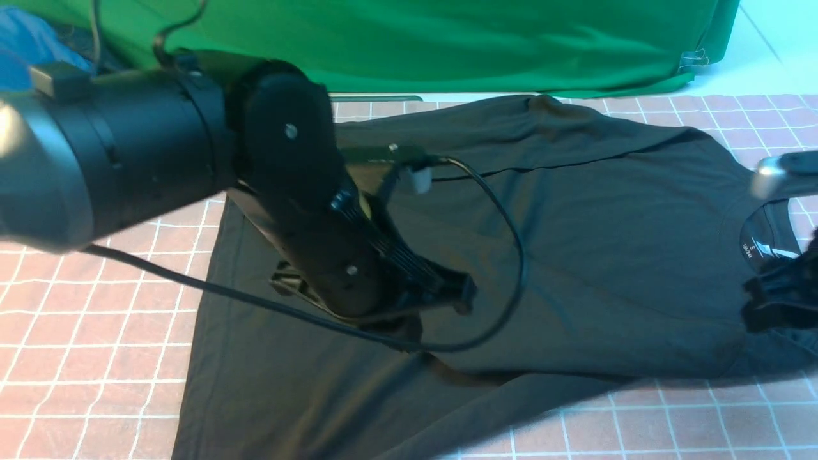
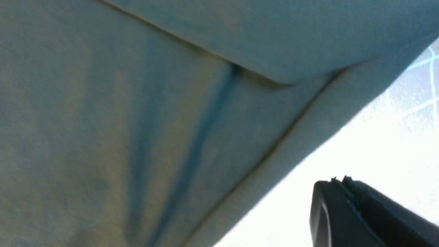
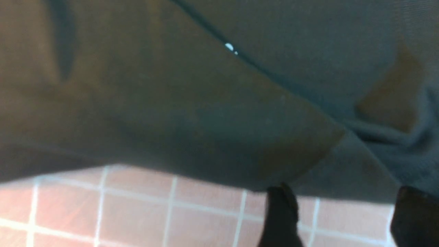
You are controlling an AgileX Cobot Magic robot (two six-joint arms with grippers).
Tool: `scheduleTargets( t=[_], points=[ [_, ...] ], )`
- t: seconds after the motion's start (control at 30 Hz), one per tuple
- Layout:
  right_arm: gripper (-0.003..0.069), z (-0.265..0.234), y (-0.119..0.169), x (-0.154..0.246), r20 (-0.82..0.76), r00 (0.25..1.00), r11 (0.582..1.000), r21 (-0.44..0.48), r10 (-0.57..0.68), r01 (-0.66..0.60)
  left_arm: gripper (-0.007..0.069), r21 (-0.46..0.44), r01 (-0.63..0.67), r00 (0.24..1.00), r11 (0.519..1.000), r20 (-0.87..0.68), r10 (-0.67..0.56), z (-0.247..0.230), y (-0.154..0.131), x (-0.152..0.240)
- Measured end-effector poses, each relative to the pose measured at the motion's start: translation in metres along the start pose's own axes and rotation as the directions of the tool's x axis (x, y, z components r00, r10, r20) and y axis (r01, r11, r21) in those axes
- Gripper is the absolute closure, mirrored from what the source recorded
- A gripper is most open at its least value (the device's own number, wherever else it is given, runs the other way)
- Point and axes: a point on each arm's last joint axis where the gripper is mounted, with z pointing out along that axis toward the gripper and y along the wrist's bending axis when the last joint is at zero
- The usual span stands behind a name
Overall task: Fold a long-sleeved shirt over a pink coffee tablecloth.
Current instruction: 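Grab the top left corner of the dark shirt with the left gripper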
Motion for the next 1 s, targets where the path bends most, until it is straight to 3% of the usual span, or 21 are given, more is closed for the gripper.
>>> scheduleTargets(
  t=[0.27,0.47,0.67,0.7,1.0],
  points=[
    [0.0111,0.038,-0.010,-0.026,-0.073,0.997,0.999,0.029,-0.021,0.023,0.0612,-0.019,-0.001,1.000,1.000,-0.024,0.001,0.000,0.001,0.003],
    [0.0125,0.063,-0.013,-0.023,-0.180,0.983,0.999,0.026,-0.022,0.027,0.0612,-0.020,-0.001,1.000,1.000,-0.026,0.000,0.000,0.001,0.003],
    [0.0540,0.067,-0.013,-0.016,-0.257,0.966,0.999,0.008,-0.043,0.046,0.0612,-0.019,0.004,1.000,1.000,-0.021,-0.004,0.000,0.001,0.002],
    [0.0583,0.066,-0.012,-0.015,-0.269,0.962,0.999,0.005,-0.051,0.054,0.0612,-0.019,0.003,1.000,1.000,-0.019,-0.003,0.000,0.001,0.002],
    [0.0603,0.023,-0.019,-0.011,-0.222,0.971,0.993,0.064,-0.085,0.101,0.0612,-0.034,-0.007,1.000,0.999,-0.020,0.007,0.000,0.002,0.002]
  ],
)
